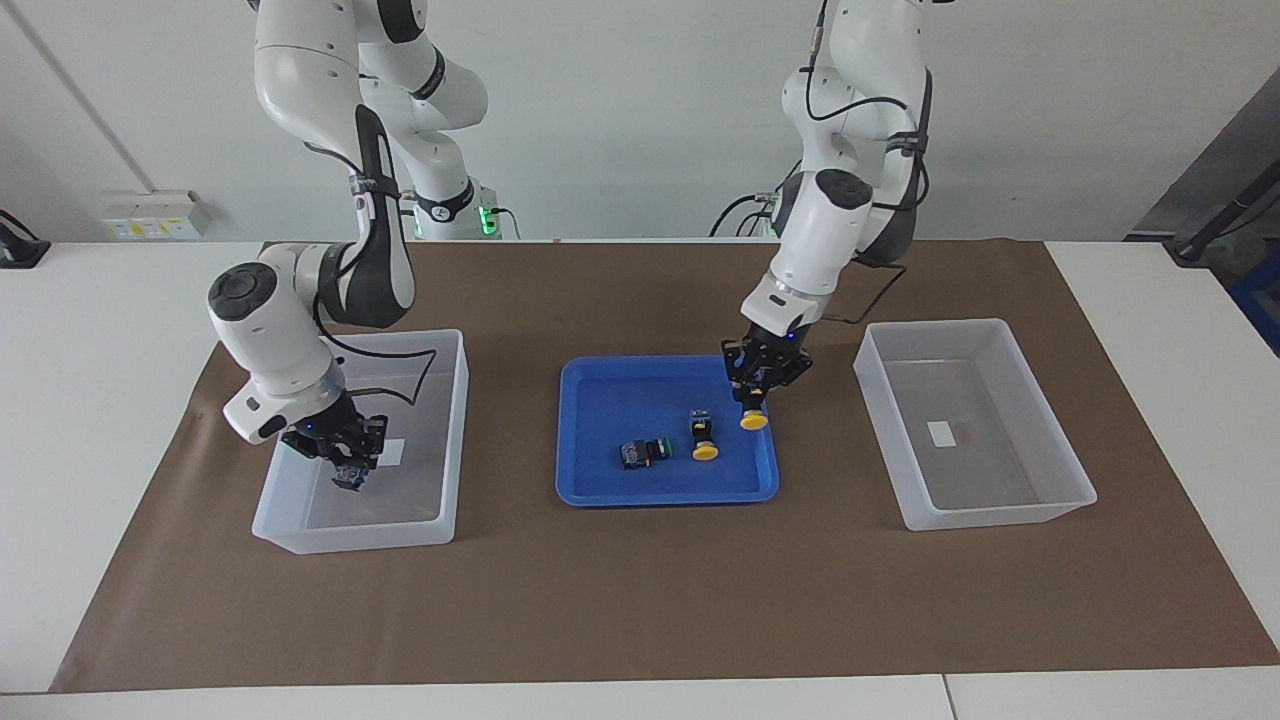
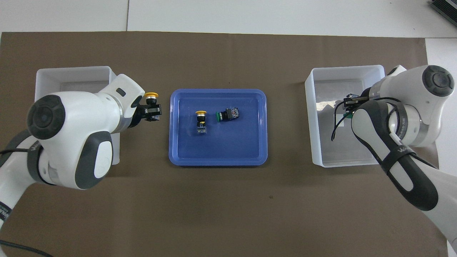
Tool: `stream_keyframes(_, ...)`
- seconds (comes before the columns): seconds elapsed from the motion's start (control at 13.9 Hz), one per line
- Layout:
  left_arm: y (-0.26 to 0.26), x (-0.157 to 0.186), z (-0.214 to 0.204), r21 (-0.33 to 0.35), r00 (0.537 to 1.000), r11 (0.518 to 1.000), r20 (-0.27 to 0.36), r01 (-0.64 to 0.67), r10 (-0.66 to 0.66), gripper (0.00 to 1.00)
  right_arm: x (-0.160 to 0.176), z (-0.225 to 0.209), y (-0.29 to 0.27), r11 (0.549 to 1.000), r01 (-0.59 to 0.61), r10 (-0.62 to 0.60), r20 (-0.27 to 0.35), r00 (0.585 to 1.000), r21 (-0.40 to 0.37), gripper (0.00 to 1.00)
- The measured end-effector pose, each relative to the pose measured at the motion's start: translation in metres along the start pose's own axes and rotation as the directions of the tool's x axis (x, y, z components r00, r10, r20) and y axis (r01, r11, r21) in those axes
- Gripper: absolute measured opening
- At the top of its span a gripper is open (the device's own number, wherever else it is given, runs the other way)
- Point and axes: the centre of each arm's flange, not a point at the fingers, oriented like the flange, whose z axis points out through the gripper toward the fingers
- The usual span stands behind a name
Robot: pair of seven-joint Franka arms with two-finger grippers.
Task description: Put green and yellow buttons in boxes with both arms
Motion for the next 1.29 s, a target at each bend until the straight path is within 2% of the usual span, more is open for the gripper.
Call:
stream_keyframes(0.14, -0.046, 0.029, -0.023, 0.015, 0.999, 1.000, -0.045, 0.004, -0.003, 0.33, 0.000, 0.000, -0.003, 1.000, -0.004, 0.004, -0.001, 1.000, 0.003, 0.46)
stream_keyframes(0.29, -0.089, 0.043, -0.032, 0.038, 0.997, 0.999, -0.067, -0.023, 0.025, 0.33, 0.004, -0.007, -0.008, 1.000, -0.015, 0.015, -0.015, 1.000, 0.010, 0.65)
stream_keyframes(0.36, -0.108, 0.046, -0.030, 0.049, 0.997, 0.998, -0.067, -0.036, 0.040, 0.33, 0.007, -0.018, -0.013, 1.000, -0.021, 0.021, -0.027, 0.999, 0.014, 0.78)
stream_keyframes(0.5, -0.142, 0.052, -0.025, 0.070, 0.995, 0.996, -0.072, -0.057, 0.062, 0.33, 0.011, -0.054, -0.031, 0.998, -0.049, 0.050, -0.052, 0.997, 0.027, 0.99)
stream_keyframes(0.72, -0.182, 0.056, -0.010, 0.095, 0.993, 0.992, -0.068, -0.087, 0.094, 0.33, 0.016, -0.112, -0.075, 0.990, -0.131, 0.136, -0.091, 0.987, 0.061, 1.00)
stream_keyframes(0.86, -0.195, 0.057, 0.008, 0.101, 0.994, 0.991, -0.056, -0.092, 0.098, 0.33, 0.017, -0.130, -0.121, 0.975, -0.205, 0.214, -0.107, 0.971, 0.091, 1.00)
stream_keyframes(1.08, -0.202, 0.056, 0.039, 0.104, 0.991, 0.987, -0.035, -0.124, 0.129, 0.33, 0.008, -0.129, -0.191, 0.949, -0.290, 0.302, -0.093, 0.949, 0.124, 1.00)
stream_keyframes(1.29, -0.212, 0.052, 0.061, 0.105, 0.987, 0.981, -0.004, -0.161, 0.162, 0.33, 0.000, -0.109, -0.259, 0.917, -0.362, 0.382, -0.101, 0.919, 0.168, 1.00)
